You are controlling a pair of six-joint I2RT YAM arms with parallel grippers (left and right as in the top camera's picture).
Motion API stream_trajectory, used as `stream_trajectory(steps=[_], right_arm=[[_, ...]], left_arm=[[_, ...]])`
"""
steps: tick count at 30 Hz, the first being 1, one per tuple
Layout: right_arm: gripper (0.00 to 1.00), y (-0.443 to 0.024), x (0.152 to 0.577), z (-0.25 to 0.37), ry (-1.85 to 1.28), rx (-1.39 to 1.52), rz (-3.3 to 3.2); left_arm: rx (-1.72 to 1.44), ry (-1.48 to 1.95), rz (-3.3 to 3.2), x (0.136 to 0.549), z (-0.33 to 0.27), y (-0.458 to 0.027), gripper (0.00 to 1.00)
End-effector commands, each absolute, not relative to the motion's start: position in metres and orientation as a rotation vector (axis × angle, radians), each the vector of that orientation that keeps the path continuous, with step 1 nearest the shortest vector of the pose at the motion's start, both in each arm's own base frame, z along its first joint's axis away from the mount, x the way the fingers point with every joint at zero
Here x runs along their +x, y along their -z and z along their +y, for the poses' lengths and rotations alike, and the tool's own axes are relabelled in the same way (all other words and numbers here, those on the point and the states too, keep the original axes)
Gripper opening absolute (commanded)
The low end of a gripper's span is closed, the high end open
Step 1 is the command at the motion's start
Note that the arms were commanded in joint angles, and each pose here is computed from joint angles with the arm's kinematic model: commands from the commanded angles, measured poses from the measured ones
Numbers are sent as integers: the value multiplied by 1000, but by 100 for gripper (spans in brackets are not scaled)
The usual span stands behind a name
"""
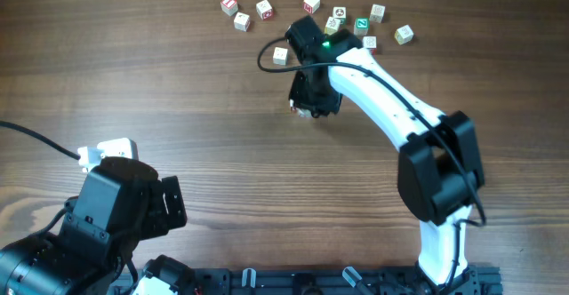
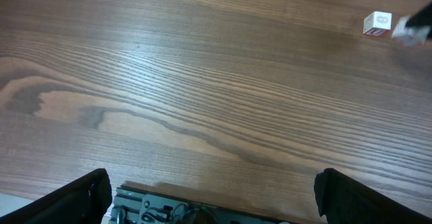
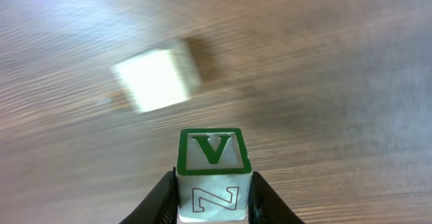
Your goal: Form a tower
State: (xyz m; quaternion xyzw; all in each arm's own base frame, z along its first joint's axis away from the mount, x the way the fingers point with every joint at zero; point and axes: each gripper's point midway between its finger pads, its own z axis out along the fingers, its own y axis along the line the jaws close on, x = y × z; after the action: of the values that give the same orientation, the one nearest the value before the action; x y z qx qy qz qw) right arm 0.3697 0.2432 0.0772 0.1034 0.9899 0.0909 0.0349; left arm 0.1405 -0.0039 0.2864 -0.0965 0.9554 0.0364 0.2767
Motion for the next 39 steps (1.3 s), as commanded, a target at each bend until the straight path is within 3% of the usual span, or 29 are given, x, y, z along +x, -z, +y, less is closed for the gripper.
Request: stream_trajectory(steps=[1, 7, 14, 20, 39], right_arm=[[32, -109, 380, 264, -453, -64, 2953], [28, -109, 404, 267, -407, -228, 2837], [26, -88, 417, 249, -310, -223, 2850], [23, -55, 412, 244, -235, -226, 2925], [26, -54, 403, 250, -69, -223, 2897]], left_arm=[[-251, -123, 2557, 141, 0, -288, 100], [-251, -123, 2557, 141, 0, -288, 100], [-251, -123, 2557, 141, 0, -288, 100], [-251, -123, 2557, 141, 0, -288, 100], [-251, -123, 2557, 141, 0, -288, 100]])
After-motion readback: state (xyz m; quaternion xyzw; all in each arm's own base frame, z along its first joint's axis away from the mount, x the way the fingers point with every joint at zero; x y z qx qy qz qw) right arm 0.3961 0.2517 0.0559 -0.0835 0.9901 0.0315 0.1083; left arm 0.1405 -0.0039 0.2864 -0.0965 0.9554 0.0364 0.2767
